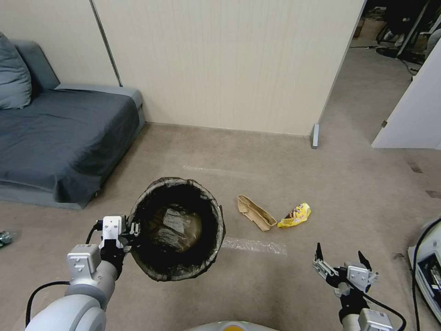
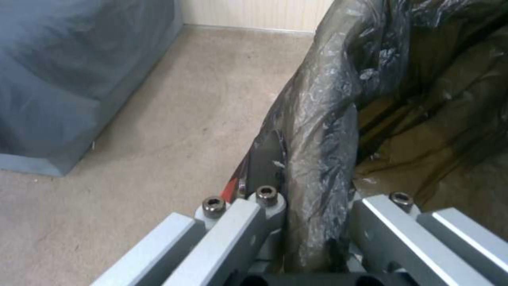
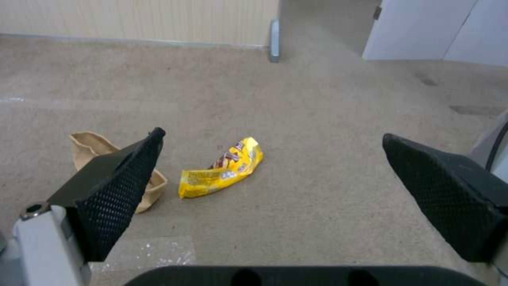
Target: Pick up the trash bin, then pick up the garbage from the floor and place it into the trash bin.
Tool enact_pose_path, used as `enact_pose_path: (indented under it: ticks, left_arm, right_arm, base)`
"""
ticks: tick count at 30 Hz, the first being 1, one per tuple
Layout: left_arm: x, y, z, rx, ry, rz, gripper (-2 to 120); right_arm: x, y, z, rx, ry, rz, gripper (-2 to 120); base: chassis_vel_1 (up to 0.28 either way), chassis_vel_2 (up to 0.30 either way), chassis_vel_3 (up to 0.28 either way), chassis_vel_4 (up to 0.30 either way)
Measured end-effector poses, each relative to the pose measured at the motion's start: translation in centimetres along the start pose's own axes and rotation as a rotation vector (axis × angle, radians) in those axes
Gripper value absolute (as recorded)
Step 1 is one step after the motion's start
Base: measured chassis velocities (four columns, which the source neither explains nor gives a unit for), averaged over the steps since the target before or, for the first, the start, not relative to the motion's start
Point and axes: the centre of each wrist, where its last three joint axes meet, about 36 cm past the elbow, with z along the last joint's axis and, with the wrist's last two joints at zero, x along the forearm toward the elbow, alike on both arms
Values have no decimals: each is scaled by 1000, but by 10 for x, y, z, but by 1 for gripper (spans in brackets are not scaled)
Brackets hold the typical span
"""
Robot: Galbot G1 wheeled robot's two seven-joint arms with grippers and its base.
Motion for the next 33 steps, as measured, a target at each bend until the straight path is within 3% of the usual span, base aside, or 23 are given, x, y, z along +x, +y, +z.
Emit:
enact_pose_path:
  ticks: [18,26,31,33]
  left_arm:
    - [4,0,-2,2,-4,4,1]
    - [15,-1,-9,3,-17,3,1]
    - [21,-2,-10,9,-6,-6,1]
    - [21,-2,-10,9,-4,-7,1]
  right_arm:
    - [-18,1,5,-41,63,2,100]
    - [-76,4,-7,-88,100,-23,100]
    - [-132,10,-16,-133,150,-65,100]
    - [-135,10,-16,-135,152,-68,100]
  base:
    - [-26,25,24,-27]
    - [0,0,0,0]
    - [0,0,0,0]
    - [0,0,0,0]
